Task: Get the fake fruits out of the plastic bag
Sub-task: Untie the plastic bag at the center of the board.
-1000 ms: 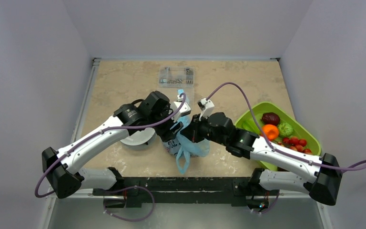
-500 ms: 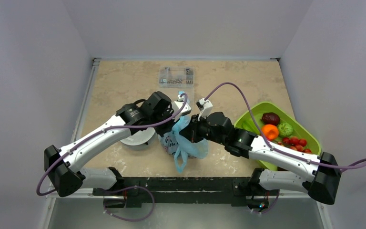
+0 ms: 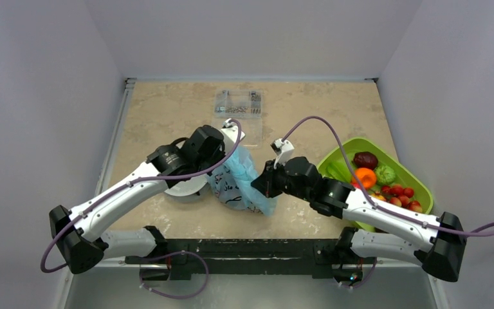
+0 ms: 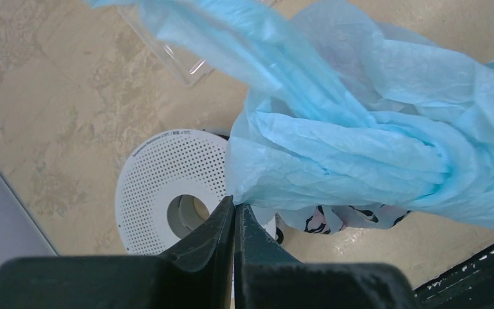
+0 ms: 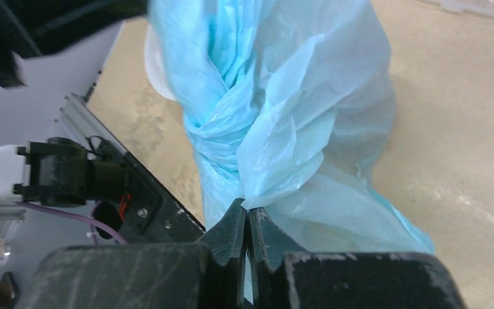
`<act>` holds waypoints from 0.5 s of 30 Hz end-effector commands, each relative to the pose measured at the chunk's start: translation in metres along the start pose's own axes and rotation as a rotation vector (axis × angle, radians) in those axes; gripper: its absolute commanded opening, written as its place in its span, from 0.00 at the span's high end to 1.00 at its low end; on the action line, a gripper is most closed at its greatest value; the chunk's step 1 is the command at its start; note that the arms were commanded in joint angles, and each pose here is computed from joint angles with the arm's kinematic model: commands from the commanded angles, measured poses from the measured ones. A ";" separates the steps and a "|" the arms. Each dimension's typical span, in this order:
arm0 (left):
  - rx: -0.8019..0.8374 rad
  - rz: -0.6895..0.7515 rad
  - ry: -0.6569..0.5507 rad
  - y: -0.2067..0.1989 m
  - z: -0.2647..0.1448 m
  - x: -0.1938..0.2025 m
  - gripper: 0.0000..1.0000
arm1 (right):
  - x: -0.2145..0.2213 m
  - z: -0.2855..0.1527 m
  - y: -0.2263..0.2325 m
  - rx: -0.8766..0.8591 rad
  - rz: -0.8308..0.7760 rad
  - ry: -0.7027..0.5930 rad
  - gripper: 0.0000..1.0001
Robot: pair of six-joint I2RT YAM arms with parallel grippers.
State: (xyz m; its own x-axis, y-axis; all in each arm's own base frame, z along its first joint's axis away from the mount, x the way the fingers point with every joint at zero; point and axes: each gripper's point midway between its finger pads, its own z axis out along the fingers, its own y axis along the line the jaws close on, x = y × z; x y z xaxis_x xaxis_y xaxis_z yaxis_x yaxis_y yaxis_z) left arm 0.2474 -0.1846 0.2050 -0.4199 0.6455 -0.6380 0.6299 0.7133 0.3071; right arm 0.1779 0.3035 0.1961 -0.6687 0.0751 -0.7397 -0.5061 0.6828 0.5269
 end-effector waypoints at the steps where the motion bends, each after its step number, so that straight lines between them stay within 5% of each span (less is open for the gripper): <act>1: -0.073 -0.037 -0.078 0.015 -0.009 -0.014 1.00 | 0.028 -0.013 -0.037 0.120 -0.035 0.055 1.00; 6: 0.004 -0.037 -0.110 0.002 -0.012 -0.019 1.00 | 0.023 -0.020 -0.041 0.133 -0.101 0.049 0.97; 15: 0.072 -0.028 -0.119 -0.010 -0.011 -0.020 1.00 | -0.030 -0.031 -0.008 0.102 -0.201 -0.039 0.56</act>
State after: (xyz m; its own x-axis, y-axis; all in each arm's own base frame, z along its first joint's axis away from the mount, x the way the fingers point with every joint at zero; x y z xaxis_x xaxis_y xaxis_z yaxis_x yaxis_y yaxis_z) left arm 0.2407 -0.1937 0.2121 -0.3894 0.6169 -0.6840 0.6625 0.7035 0.2573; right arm 0.1759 0.2648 0.1821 -0.6249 -0.0663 -0.7779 -0.5205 0.7780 0.3519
